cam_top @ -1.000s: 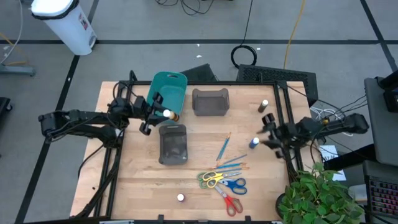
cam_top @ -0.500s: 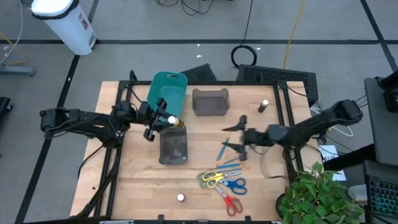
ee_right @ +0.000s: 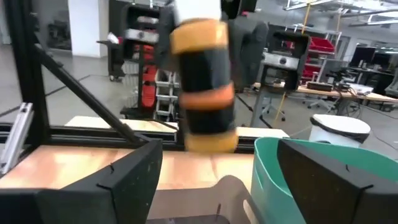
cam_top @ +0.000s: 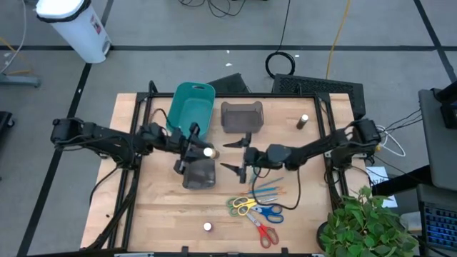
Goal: Pick & Place Paint Supplies
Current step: Put the yellow paint bottle into the blue bin
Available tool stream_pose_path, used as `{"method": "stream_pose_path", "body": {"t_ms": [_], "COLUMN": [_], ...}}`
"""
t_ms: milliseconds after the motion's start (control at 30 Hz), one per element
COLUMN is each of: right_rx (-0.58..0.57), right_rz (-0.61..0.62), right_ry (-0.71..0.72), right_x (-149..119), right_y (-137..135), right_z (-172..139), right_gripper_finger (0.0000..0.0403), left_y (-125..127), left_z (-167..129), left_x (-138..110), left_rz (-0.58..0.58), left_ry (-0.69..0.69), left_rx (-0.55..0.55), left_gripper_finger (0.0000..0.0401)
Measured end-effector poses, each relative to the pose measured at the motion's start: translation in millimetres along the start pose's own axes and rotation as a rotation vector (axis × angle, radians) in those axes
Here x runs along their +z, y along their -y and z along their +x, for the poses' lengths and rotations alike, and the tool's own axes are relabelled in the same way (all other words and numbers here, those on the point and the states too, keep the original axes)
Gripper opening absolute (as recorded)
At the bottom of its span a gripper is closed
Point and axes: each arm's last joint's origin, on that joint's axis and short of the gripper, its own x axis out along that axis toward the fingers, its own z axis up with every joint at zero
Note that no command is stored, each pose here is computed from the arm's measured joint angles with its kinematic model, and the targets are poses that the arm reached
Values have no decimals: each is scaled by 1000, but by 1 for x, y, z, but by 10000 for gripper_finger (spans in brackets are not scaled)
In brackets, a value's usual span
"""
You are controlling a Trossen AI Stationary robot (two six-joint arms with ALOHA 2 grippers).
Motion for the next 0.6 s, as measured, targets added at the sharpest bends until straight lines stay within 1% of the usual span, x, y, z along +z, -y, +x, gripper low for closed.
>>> {"method": "stream_pose_path", "body": {"t_ms": [133, 233, 367, 467, 600], "right_rx": [-12, -9, -9, -9, -1], "right_rz": [6, 1, -24, -28, -20], "right_ry": [23, 10, 8, 6, 10], "right_x": [-7, -14, -15, -15, -15], "right_y": [2, 0, -1, -1, -4], "right_z": [6, 7, 8, 8, 7], "right_gripper_finger": [305, 301, 286, 256, 186], "left_y": [0, -1, -3, -3, -4], "left_z": [18, 27, 34, 35, 34], "left_x": [-3, -6, -9, -11, -10], "left_rz": [1, 1, 1, 6, 8], "left_ry": [-22, -39, -47, -55, -50], "left_rx": [-8, -15, -16, -9, 13], "left_gripper_finger": [129, 129, 129, 129, 129]}}
